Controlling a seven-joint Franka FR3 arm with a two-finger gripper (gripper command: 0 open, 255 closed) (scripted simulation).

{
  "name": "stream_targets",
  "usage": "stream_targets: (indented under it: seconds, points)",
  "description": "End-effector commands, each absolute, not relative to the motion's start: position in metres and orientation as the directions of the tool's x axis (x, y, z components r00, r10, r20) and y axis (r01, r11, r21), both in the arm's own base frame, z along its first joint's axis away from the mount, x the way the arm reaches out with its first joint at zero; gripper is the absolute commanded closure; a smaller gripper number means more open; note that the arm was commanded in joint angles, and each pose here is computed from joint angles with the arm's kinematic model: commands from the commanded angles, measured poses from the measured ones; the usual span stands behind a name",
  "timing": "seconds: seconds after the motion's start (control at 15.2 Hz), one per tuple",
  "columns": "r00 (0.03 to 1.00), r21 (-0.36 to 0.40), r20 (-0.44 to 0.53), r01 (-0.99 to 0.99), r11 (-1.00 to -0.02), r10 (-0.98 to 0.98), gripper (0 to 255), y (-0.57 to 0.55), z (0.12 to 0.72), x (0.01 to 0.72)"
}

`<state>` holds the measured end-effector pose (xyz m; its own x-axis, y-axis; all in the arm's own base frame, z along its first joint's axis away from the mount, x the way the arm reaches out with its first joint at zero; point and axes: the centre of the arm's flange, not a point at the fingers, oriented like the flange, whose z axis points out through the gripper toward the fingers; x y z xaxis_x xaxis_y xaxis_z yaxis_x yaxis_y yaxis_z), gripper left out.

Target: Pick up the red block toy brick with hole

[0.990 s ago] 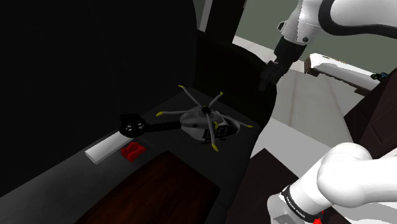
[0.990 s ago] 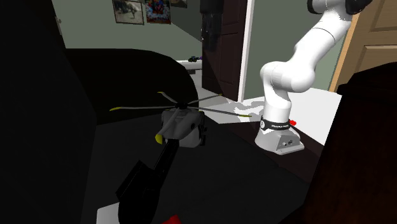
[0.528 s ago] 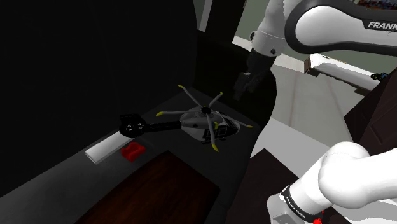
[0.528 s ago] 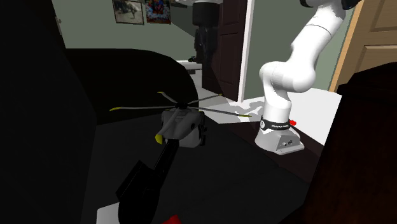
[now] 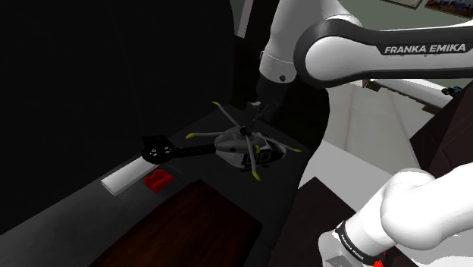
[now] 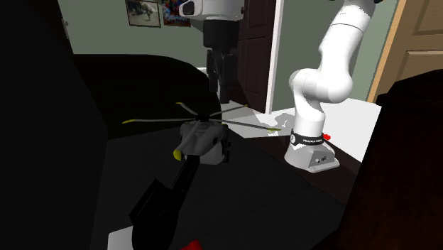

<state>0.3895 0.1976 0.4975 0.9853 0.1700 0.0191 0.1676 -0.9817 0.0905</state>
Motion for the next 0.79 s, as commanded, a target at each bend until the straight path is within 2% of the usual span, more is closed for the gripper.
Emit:
stream_targets:
  seconds: [0.0, 0.73]
  points:
    - [0.983, 0.092, 0.018, 0.183, -0.979, 0.185, 0, 0.223, 0.485, 0.395]
    - [0.964, 0.106, 0.008, 0.264, -0.959, 0.266, 0, 0.348, 0.416, 0.428]
